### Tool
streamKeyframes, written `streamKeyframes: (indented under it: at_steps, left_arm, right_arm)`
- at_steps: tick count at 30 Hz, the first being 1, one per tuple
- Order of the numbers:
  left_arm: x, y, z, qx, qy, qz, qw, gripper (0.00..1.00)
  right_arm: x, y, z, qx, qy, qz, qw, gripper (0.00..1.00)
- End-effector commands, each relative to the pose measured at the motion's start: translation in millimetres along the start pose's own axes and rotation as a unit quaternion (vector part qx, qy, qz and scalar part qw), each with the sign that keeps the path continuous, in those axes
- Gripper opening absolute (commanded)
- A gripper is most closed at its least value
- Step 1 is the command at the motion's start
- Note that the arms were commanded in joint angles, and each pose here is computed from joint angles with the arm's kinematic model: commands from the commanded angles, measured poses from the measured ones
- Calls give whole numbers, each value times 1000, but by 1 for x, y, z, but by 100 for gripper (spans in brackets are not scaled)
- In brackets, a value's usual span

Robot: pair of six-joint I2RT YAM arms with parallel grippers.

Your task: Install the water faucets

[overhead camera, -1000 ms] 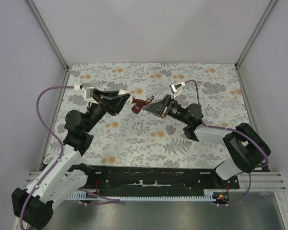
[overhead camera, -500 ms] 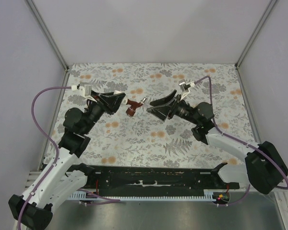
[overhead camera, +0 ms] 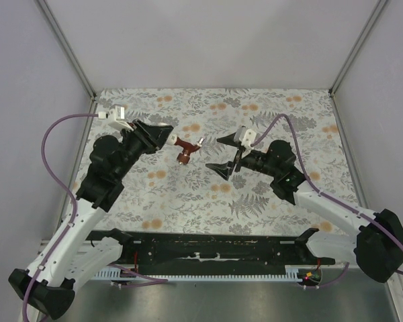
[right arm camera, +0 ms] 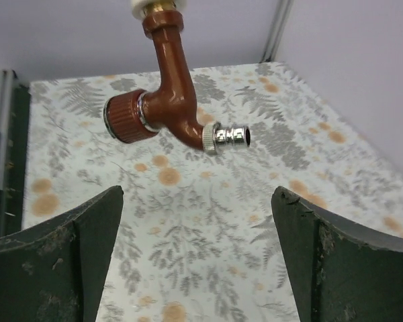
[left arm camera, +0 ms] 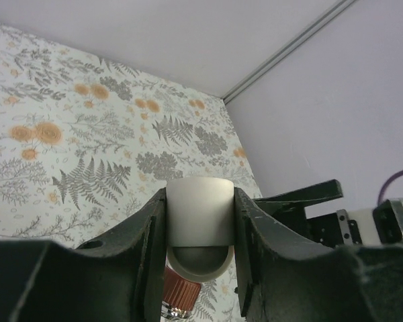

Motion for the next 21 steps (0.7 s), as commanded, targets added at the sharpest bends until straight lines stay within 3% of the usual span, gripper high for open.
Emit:
streamKeyframes:
  at_steps: [1, 3, 8, 16, 21]
  left_arm:
    - [-13, 11, -1, 0, 1, -39, 999, 2]
    - [-13, 9, 0, 6, 4, -46, 999, 2]
    - [-20, 14, 0, 12, -3, -50, 999, 2]
    - [-31, 21, -4, 15, -22, -60, 998, 2]
    - [-36, 22, -6, 21, -32, -66, 997, 2]
  right_arm:
    - [-4, 31, 6, 21, -20, -201, 979, 97]
    - [2, 31, 12, 42, -31, -267, 962, 97]
    - [12, 27, 26, 29, -48, -347, 936, 97]
    - [18, 23, 45, 45, -62, -444, 893, 97]
    - [16, 23, 58, 14, -105, -482, 870, 95]
Point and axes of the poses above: each gripper's point midway between its finger pads, its own z axis out along the fingers, its own x axis along the line the jaws close on, y = z × x, the point moved 6 cm from there along -z, back along the fingers, and after that the axes turned 1 degree about z, right-handed, at the moved point
